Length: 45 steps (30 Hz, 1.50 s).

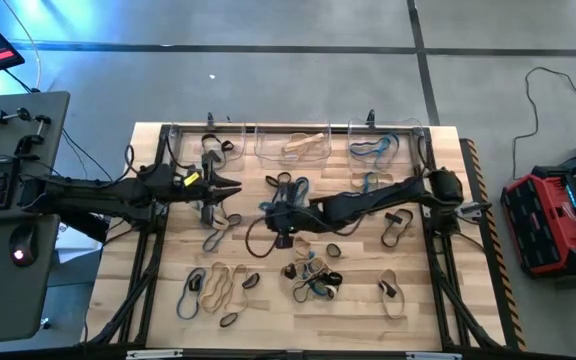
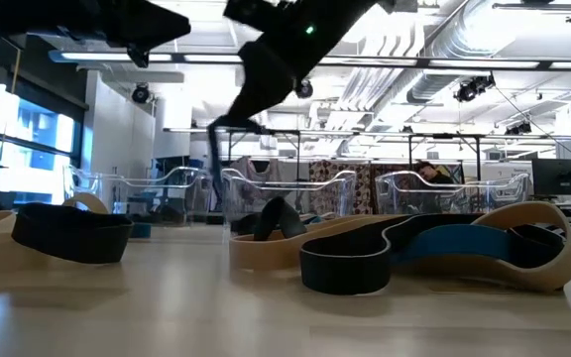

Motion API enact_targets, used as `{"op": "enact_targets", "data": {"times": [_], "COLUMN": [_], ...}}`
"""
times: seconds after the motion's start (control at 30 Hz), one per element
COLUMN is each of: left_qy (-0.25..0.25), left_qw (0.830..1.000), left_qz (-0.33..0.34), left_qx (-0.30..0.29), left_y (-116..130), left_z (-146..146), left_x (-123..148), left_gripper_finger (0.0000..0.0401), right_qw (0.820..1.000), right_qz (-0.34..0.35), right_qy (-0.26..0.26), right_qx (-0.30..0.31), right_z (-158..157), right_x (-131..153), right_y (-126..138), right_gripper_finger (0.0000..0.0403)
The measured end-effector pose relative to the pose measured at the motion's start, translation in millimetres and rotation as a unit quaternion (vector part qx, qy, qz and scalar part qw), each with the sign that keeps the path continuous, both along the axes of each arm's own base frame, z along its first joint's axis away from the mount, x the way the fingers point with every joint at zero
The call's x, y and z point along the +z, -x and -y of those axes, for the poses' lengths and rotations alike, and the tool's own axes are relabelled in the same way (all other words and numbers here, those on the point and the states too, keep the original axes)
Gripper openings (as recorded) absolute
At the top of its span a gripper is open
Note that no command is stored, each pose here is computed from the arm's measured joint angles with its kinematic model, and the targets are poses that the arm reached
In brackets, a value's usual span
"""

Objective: Sort rubber bands into baskets
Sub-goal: Put the blue rubber band into the right transparent bin

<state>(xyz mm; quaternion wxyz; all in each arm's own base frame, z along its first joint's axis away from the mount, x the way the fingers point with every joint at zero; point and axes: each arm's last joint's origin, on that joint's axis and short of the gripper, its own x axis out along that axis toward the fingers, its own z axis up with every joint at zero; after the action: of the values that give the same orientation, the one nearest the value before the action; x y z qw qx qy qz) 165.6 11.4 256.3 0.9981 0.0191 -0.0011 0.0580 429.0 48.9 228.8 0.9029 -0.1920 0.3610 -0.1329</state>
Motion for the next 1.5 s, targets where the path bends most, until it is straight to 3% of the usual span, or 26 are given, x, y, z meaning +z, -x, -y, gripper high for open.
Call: {"op": "enact_targets", "data": {"times": [0.3, 0.6, 0.8, 0.93, 1.3, 1.4, 1.5], "left_qy": [0.000, 0.001, 0.000, 0.005, 0.005, 0.005, 0.005], "left_qw": [1.000, 1.000, 1.000, 1.000, 1.000, 1.000, 1.000], "left_qz": [0.008, -0.006, -0.001, -0.001, -0.001, -0.001, 0.000], "left_qx": [-0.003, -0.002, -0.002, -0.002, -0.002, -0.001, -0.001], "left_y": [-2.8, -6.8, -7.7, -7.7, -7.7, -7.7, -7.7], "left_z": [1.4, 1.1, 1.0, 1.0, 1.0, 1.0, 1.0], "left_x": [0.7, -3.4, -2.8, -2.9, -3.0, -2.8, -2.7], "left_gripper_finger": [0.0035, 0.0035, 0.0035, 0.0035, 0.0035, 0.0035, 0.0035], "right_qw": [0.980, 0.929, 0.894, 0.874, 0.811, 0.805, 0.814], "right_qz": [-0.041, -0.019, 0.014, 0.018, 0.030, 0.019, 0.023], "right_qy": [0.101, 0.156, 0.176, 0.176, 0.177, 0.158, 0.124], "right_qx": [-0.164, -0.335, -0.412, -0.452, -0.557, -0.571, -0.567], "right_z": [14.9, 31.0, 47.8, 66.4, 123.8, 141.4, 159.9], "right_x": [31.6, 80.7, 98.1, 92.5, 43.5, 28.7, 13.9], "right_y": [42.2, 118.6, 159.2, 179.8, 228.3, 234.3, 234.1], "right_gripper_finger": [0.0000, 0.0000, 0.0000, 0.0000, 0.0000, 0.0000, 0.0000]}}
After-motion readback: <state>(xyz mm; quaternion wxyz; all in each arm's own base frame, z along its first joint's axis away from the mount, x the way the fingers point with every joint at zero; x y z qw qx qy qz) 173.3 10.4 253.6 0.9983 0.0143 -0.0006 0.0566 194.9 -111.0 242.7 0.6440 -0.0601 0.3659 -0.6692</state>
